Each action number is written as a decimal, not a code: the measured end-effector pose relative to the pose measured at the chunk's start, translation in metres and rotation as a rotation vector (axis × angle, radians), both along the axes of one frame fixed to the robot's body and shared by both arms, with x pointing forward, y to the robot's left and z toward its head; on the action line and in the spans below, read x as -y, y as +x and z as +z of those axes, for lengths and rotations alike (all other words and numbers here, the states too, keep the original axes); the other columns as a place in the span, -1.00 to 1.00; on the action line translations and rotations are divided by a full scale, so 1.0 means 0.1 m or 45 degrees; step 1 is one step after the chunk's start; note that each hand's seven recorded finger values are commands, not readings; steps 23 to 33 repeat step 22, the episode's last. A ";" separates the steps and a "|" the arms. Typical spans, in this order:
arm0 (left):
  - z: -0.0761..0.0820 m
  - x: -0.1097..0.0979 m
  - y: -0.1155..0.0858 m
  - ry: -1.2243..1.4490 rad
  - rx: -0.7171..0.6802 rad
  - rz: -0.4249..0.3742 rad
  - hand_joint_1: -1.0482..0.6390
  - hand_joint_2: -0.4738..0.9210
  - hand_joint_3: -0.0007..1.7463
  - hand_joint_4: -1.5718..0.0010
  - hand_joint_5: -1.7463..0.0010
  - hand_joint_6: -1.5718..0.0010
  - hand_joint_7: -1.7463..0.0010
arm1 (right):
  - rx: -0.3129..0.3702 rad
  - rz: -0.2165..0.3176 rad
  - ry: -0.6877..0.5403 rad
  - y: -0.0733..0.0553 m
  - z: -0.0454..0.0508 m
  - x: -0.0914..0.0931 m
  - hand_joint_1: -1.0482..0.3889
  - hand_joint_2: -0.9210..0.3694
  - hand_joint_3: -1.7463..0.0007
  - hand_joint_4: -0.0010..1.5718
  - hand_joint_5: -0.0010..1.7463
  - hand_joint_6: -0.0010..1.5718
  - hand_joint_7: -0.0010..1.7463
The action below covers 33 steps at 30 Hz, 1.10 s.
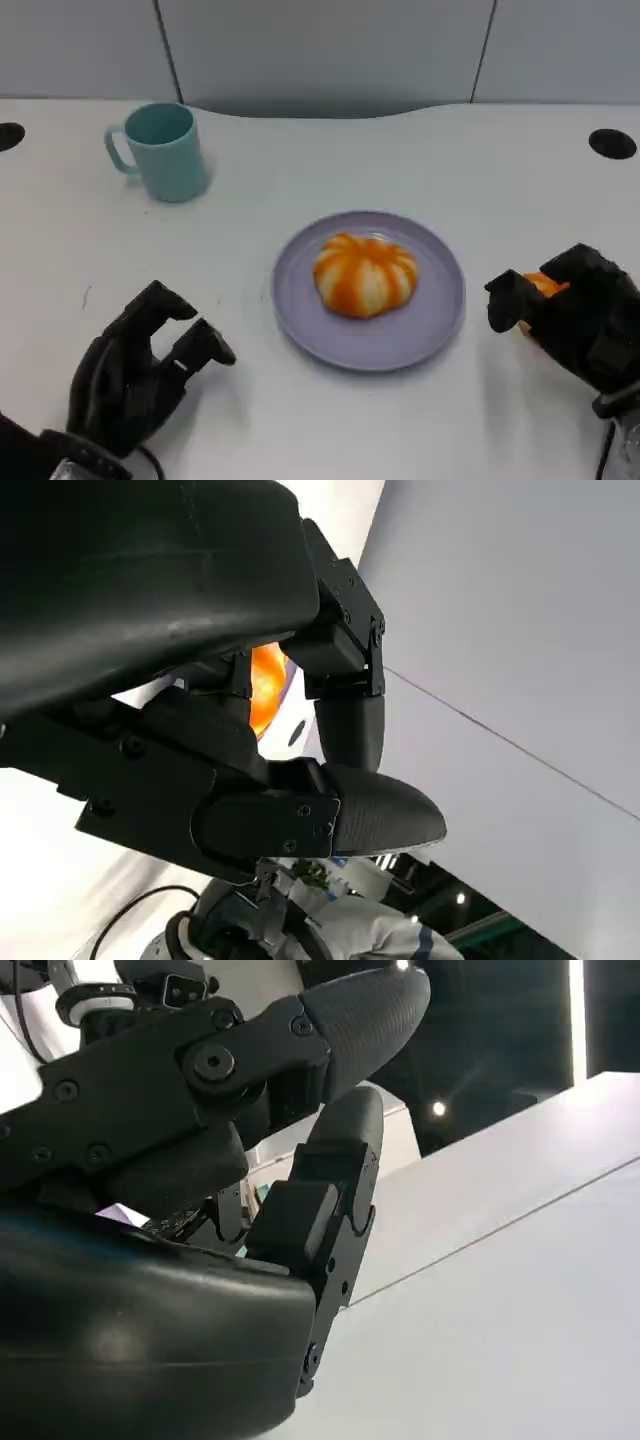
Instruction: Grasp the bread from the table and place it into the plate.
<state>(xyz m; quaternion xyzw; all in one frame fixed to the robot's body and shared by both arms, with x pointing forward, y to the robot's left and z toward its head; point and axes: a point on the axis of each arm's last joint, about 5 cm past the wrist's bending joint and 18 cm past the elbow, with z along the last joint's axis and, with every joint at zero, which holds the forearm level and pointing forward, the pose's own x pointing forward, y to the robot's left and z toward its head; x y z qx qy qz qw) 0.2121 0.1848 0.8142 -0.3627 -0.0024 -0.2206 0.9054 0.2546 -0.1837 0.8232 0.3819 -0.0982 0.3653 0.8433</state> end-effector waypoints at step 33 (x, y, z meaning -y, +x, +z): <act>-0.02 -0.04 0.00 -0.045 -0.036 -0.030 -0.80 1.00 -0.68 0.14 -1.00 0.29 -0.88 | 0.018 -0.035 -0.020 -0.03 -0.011 -0.06 -0.22 -0.95 0.99 -0.03 0.53 0.48 -0.81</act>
